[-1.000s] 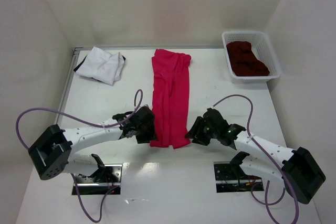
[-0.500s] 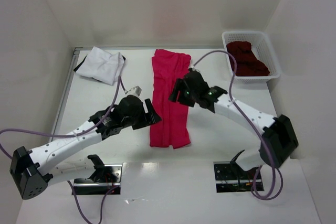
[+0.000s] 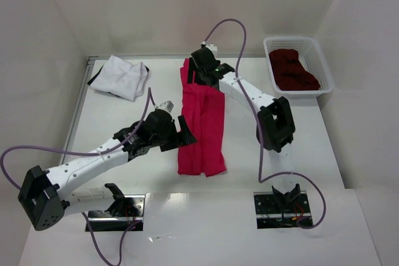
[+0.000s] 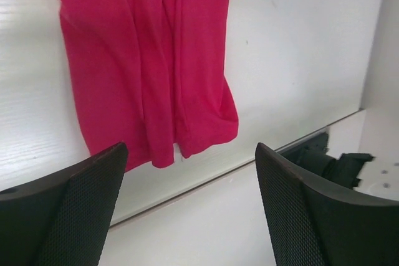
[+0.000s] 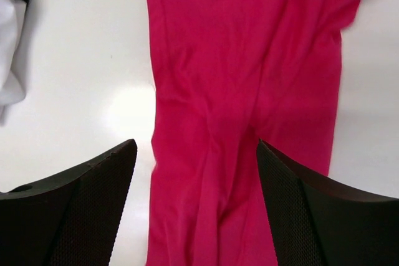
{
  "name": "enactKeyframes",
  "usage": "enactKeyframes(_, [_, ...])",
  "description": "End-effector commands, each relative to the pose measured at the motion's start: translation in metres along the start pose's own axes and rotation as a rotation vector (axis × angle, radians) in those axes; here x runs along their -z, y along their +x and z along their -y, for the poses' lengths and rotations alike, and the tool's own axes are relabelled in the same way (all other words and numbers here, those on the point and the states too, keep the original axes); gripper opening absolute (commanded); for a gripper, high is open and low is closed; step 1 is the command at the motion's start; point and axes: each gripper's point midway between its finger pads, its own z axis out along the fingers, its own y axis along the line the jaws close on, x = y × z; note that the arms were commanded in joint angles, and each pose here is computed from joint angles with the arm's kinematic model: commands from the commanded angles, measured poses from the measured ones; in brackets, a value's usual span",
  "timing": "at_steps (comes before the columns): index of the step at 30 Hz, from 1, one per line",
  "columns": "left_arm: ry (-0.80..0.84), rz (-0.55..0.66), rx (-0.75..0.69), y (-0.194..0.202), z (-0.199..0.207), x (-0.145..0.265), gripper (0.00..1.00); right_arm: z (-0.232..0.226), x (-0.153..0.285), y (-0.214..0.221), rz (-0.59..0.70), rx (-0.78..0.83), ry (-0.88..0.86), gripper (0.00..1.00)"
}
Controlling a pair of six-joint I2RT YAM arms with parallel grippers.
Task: Fold and stack the t-shirts
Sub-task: Rotate the tshirt 90 degrees
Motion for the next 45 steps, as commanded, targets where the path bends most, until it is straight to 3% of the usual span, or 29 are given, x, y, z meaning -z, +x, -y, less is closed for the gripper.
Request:
enactKeyframes(1, [0.093, 0.048, 0.034, -0.019, 0.011, 0.027, 0.91, -0.002, -0.014, -0.028, 0.06, 0.092, 0.057, 0.83])
enactKeyframes(3, [0.087, 0.064, 0.074, -0.028, -0.001, 0.038, 0.91, -0.003, -0.042, -0.015, 0.03, 0.133, 0.073, 0.83])
enactKeyframes(4, [0.084, 0.081, 0.086, -0.032, -0.005, 0.045, 0.91, -0.012, -0.043, -0.029, 0.057, 0.122, 0.059, 0.83])
enactKeyframes(5, [0.104, 0.119, 0.082, -0.039, -0.003, 0.063, 0.91, -0.007, -0.065, -0.007, 0.003, 0.156, 0.087, 0.83])
enactKeyframes(7, [0.117, 0.205, 0.088, -0.058, -0.006, 0.086, 0.91, -0.016, -0.074, -0.016, 0.025, 0.147, 0.075, 0.83])
enactKeyframes(9, [0.098, 0.222, 0.088, -0.064, -0.012, 0.094, 0.92, -0.012, -0.097, 0.005, -0.018, 0.174, 0.097, 0.82])
enactKeyframes(11, [0.105, 0.252, 0.092, -0.075, -0.013, 0.104, 0.92, -0.022, -0.103, -0.001, -0.002, 0.163, 0.065, 0.79])
enactKeyframes(18, [0.091, 0.234, 0.126, -0.079, -0.026, 0.097, 0.92, -0.03, -0.129, 0.014, -0.013, 0.161, 0.031, 0.73])
enactKeyframes(37, [0.084, 0.224, 0.136, -0.08, -0.04, 0.09, 0.92, -0.044, -0.147, 0.038, -0.048, 0.198, -0.042, 0.77])
enactKeyframes(40, [0.084, 0.224, 0.136, -0.08, -0.04, 0.09, 0.92, -0.04, -0.15, 0.042, -0.059, 0.204, -0.025, 0.66])
enactKeyframes(41, [0.084, 0.224, 0.136, -0.08, -0.04, 0.09, 0.92, -0.038, -0.153, 0.048, -0.068, 0.207, -0.02, 0.57])
enactKeyframes(45, [0.079, 0.218, 0.139, -0.078, -0.041, 0.09, 0.92, -0.039, -0.152, 0.044, -0.061, 0.213, -0.024, 0.49])
